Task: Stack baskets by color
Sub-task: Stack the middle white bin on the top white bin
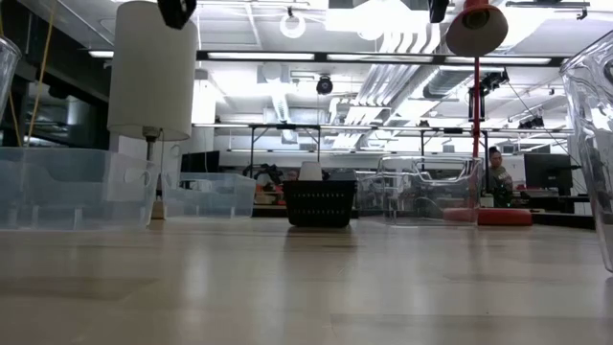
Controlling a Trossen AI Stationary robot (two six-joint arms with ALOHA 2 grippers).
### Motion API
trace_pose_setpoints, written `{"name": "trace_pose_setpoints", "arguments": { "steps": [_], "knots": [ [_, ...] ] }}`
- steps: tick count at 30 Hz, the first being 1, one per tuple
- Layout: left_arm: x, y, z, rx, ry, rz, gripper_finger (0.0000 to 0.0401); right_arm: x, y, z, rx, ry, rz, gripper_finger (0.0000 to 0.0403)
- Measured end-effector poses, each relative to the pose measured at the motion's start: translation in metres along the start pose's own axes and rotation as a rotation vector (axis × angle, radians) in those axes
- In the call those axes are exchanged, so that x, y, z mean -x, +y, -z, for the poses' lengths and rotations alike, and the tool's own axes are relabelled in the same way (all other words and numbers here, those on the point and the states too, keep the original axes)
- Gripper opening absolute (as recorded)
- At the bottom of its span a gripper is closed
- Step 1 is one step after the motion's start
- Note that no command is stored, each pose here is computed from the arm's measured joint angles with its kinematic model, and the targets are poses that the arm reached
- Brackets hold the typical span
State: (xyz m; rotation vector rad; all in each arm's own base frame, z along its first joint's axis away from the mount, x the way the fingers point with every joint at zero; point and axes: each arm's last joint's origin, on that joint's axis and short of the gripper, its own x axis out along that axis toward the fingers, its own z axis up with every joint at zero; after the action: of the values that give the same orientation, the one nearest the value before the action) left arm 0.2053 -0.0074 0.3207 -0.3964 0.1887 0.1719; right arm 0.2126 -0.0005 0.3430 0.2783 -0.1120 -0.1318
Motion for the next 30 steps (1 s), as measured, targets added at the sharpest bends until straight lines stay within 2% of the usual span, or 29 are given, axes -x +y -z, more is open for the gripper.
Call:
{"name": "trace_pose_setpoints", "arguments": {
  "steps": [3,9,13,19,24,30],
  "knots": [
    [0.002,0.005,0.005,0.02,0.058,-0.02,0.0011,0.0,0.0,0.0,-0.001,0.0,0.0,0.0],
    [0.01,0.016,0.019,0.092,0.279,0.002,0.0037,0.0,0.0,0.0,0.001,0.002,0.001,0.0],
    [0.015,0.018,0.029,0.12,0.428,0.025,0.0077,0.0,0.0,0.001,0.003,0.011,0.003,0.0],
    [0.026,0.018,0.051,0.116,0.697,0.035,0.0159,0.0,-0.001,0.002,0.005,0.022,0.007,0.0],
    [0.035,0.018,0.069,0.03,0.902,0.005,0.0216,0.0,-0.001,0.002,0.014,0.021,0.027,0.0],
    [0.026,0.02,0.088,-0.121,1.078,-0.073,0.0249,0.0,-0.003,0.004,0.017,0.026,0.08,0.0]
  ]
}}
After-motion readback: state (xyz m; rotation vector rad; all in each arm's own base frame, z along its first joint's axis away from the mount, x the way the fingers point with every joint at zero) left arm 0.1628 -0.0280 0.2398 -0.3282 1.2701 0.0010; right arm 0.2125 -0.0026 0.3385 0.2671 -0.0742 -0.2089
